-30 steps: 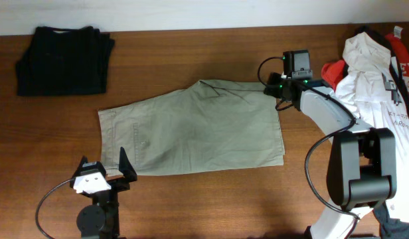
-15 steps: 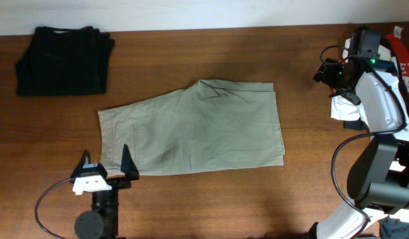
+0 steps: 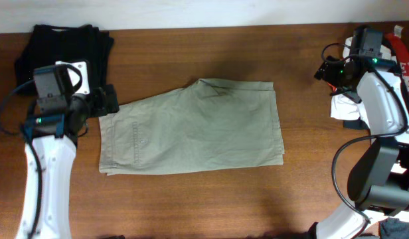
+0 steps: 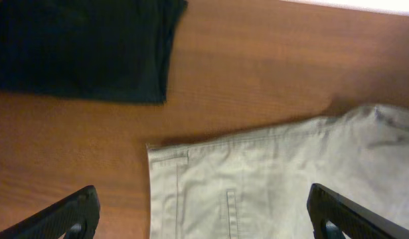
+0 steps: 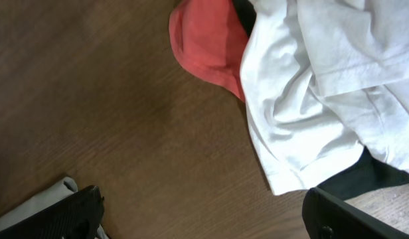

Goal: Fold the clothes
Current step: 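Grasp the left end of the shorts with the left gripper and fold rightward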

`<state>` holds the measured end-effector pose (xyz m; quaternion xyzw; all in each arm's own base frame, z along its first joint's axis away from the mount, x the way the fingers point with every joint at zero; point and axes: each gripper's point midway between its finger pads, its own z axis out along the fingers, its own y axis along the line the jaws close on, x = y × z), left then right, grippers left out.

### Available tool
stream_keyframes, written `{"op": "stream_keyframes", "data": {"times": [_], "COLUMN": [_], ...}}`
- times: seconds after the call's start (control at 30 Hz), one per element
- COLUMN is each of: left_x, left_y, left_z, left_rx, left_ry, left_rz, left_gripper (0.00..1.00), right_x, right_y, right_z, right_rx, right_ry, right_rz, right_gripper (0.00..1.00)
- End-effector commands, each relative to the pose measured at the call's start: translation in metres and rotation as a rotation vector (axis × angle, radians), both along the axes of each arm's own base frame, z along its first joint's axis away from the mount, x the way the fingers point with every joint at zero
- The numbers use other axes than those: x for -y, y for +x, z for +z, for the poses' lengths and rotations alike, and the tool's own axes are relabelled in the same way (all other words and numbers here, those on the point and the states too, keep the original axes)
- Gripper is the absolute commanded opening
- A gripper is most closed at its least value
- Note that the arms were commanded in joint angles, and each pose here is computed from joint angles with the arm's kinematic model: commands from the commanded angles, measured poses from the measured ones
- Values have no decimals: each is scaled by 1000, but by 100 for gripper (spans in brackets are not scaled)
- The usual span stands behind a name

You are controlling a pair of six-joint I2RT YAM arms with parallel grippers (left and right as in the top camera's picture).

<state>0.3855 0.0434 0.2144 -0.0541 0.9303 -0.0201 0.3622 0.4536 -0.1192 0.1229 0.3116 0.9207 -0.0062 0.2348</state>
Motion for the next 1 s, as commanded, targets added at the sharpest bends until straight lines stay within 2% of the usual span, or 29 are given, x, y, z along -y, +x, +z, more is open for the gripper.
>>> {"op": "stream_keyframes", "data": {"times": [0.0, 0.03, 0.13, 0.2, 0.27, 0.3, 0.4, 0.47, 0.6, 0.63, 0.67, 0.73, 0.77, 0.83, 0.93, 0.97], "left_x": [-29, -40, -54, -66, -28, -23, -22, -31, -44, -38, -29, -18, -7, 4, 20, 20], "left_y": [3, -1, -11, -20, -17, -18, -24, -36, -54, -55, -59, -68, -69, -75, -77, -76], "left_z": [-61, -81, -128, -151, -169, -174, -188, -205, -236, -238, -240, -249, -252, -259, -259, -260], "left_rx": [-209, -277, -398, -469, -456, -456, -489, -565, -649, -647, -647, -673, -661, -682, -707, -707], "left_ry": [83, 89, -73, -103, -311, -371, -394, -369, -432, -475, -513, -544, -598, -628, -617, -612], "left_rz": [75, 104, 128, 162, -103, -121, -154, -119, -59, -67, -98, -107, -125, -142, -182, -184], "left_gripper": [100, 100, 100, 99, 99, 100, 99, 100, 100, 97, 91, 90, 80, 69, 70, 65], "right_x": [2, 2, 2, 2, 2, 2, 2, 2, 2, 2, 2, 2, 2, 2, 2, 2], "right_y": [2, 2, 2, 2, 2, 2, 2, 2, 2, 2, 2, 2, 2, 2, 2, 2], "right_z": [11, 11, 11, 11, 11, 11, 11, 11, 11, 11, 11, 11, 11, 11, 11, 11], "right_rx": [22, 23, 23, 23, 23, 23, 23, 23, 23, 23, 23, 23, 23, 23, 23, 23], "right_ry": [-18, -18, -18, -18, -18, -18, -18, -18, -19, -18, -18, -18, -18, -18, -18, -18], "right_rz": [0, 0, 0, 0, 0, 0, 0, 0, 0, 0, 0, 0, 0, 0, 0, 0], "right_gripper": [99, 99, 99, 99, 99, 99, 99, 99, 99, 99, 99, 98, 99, 99, 99, 99]}}
